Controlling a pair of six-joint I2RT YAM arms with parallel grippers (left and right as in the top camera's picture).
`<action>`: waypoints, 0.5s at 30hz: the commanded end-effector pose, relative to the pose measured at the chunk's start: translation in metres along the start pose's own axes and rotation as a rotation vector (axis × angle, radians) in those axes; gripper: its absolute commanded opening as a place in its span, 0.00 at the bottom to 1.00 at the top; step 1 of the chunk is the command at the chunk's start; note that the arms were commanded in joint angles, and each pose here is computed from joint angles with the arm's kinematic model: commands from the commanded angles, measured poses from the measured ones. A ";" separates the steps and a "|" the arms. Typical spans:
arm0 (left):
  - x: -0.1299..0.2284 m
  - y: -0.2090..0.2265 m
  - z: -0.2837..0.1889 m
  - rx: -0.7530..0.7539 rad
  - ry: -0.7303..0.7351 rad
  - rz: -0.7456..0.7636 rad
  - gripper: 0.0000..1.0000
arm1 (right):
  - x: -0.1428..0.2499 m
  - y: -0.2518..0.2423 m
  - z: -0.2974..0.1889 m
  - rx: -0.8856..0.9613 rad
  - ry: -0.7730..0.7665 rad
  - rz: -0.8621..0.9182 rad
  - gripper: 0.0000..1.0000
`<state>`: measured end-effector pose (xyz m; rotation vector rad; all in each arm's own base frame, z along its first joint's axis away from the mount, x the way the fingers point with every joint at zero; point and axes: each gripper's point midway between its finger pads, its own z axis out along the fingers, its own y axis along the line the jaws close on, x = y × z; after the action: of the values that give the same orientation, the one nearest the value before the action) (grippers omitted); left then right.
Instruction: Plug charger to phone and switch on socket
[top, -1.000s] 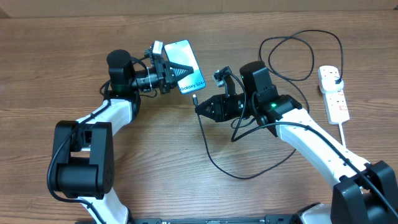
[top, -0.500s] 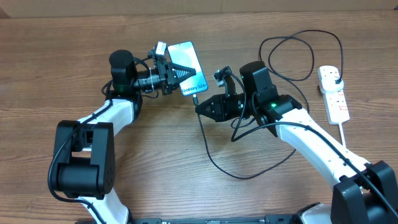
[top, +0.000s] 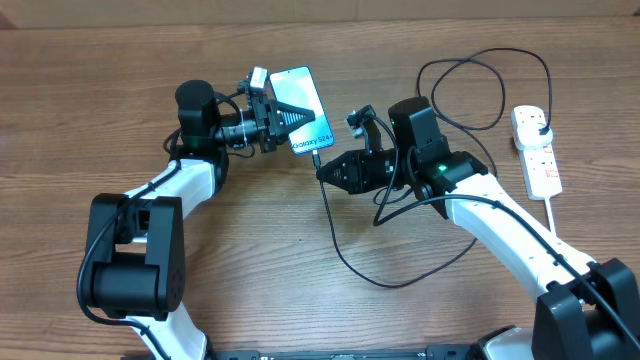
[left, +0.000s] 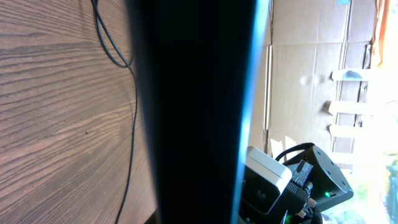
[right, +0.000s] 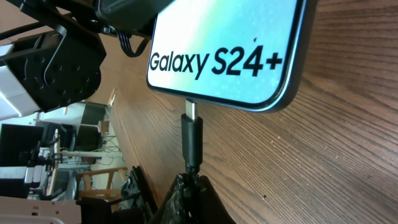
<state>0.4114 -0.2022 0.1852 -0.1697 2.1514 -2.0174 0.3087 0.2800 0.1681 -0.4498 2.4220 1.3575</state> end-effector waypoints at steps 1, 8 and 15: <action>0.005 -0.020 0.001 0.025 0.033 0.068 0.04 | -0.002 -0.009 0.001 0.022 -0.009 0.015 0.04; 0.005 -0.020 0.001 0.025 0.033 0.068 0.04 | 0.002 -0.017 0.008 0.016 0.012 0.059 0.04; 0.003 -0.019 0.001 0.023 0.025 0.095 0.04 | 0.001 -0.012 0.008 -0.010 0.016 0.051 0.04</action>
<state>0.4107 -0.2024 0.1853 -0.1626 2.1516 -2.0186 0.3135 0.2825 0.1539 -0.4111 2.4590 1.3714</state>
